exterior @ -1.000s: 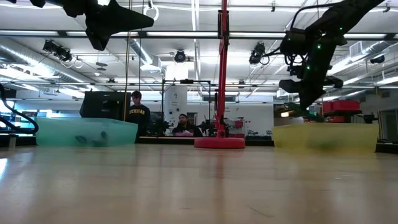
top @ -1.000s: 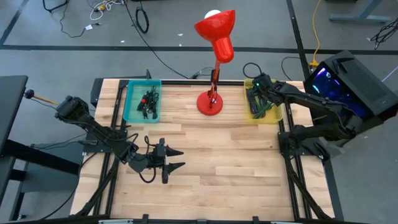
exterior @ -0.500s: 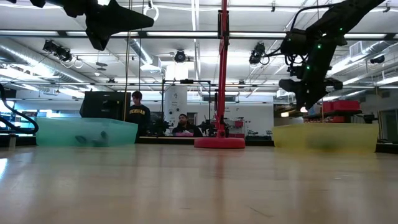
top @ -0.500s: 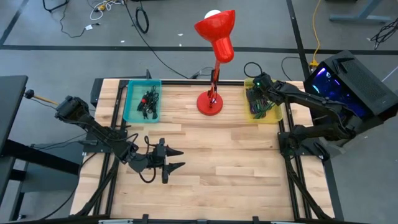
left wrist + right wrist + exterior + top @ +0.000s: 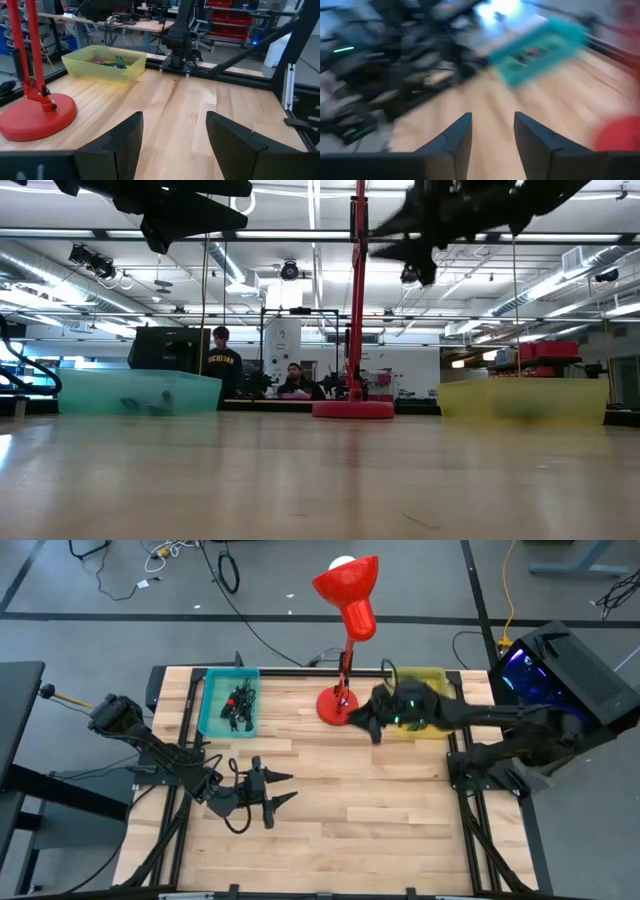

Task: Pick & Place USB Port
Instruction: Return to Home Position

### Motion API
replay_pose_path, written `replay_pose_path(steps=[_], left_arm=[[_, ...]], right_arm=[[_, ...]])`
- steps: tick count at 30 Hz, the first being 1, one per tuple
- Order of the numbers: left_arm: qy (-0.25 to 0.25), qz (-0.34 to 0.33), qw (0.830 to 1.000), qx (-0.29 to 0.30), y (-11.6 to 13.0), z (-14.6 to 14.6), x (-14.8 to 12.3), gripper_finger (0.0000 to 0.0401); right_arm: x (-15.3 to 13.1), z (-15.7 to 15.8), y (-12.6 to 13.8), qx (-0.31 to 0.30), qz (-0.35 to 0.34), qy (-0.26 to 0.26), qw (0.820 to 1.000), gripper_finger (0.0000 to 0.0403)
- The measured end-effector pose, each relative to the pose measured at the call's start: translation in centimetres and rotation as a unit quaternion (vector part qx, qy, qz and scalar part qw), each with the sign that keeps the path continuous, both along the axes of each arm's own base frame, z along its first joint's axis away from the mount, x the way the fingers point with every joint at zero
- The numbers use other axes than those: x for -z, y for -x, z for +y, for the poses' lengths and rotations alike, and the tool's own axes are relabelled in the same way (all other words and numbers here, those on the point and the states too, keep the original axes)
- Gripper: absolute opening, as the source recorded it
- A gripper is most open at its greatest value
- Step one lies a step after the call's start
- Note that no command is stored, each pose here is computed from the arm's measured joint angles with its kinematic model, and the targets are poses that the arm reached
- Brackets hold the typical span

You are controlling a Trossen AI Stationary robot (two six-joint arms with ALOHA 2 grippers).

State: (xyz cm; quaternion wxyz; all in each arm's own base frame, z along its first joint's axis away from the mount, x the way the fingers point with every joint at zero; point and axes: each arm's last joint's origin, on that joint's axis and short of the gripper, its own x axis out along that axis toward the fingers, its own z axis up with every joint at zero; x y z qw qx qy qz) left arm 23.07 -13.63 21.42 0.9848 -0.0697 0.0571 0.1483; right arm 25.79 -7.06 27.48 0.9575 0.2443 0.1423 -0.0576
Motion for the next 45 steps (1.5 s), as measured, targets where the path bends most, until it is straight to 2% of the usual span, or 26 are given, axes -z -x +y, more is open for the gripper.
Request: replay_pose_path(steps=[3, 6, 9, 12, 16, 19, 23, 26, 45], left_arm=[[0.000, 0.000, 1.000, 0.001, 0.0, 0.0, 0.0, 0.0222], [-0.006, 0.002, 1.000, 0.000, 0.0, 0.0, 0.0, 0.0222], [-0.068, 0.019, 0.997, -0.012, 0.0, 0.2, 0.0, 0.0222], [-0.106, 0.028, 0.993, -0.037, -0.5, 1.1, -0.2, 0.0222], [-0.118, 0.023, 0.993, 0.000, -1.8, 2.8, -0.5, 0.0222], [-0.095, 0.018, 0.995, 0.009, -2.4, 4.1, -0.5, 0.0222], [-0.042, 0.002, 0.999, -0.008, -2.7, 4.8, -0.5, 0.0222], [-0.027, 0.000, 1.000, -0.012, -2.8, 5.0, -0.4, 0.0222], [-0.026, 0.000, 1.000, -0.012, -2.8, 5.2, -0.5, 0.0222]], right_arm=[[-0.7, 3.6, -1.0, -0.040, -0.032, 0.047, 0.998, 0.0138], [-0.5, 6.9, -1.2, -0.036, -0.018, 0.094, 0.995, 0.0127], [-0.2, 9.9, -1.1, -0.034, -0.009, 0.150, 0.988, 0.0117], [0.1, 12.3, -1.4, -0.060, -0.021, 0.170, 0.983, 0.0109], [0.5, 14.7, -2.2, -0.103, -0.064, 0.188, 0.975, 0.0103], [0.9, 15.2, -2.6, -0.102, -0.069, 0.194, 0.973, 0.0100], [1.7, 15.2, -3.0, -0.102, -0.050, 0.184, 0.976, 0.0100], [2.0, 15.3, -3.1, -0.103, -0.044, 0.186, 0.976, 0.0100], [1.9, 14.9, -3.2, -0.095, -0.044, 0.184, 0.977, 0.0100]])
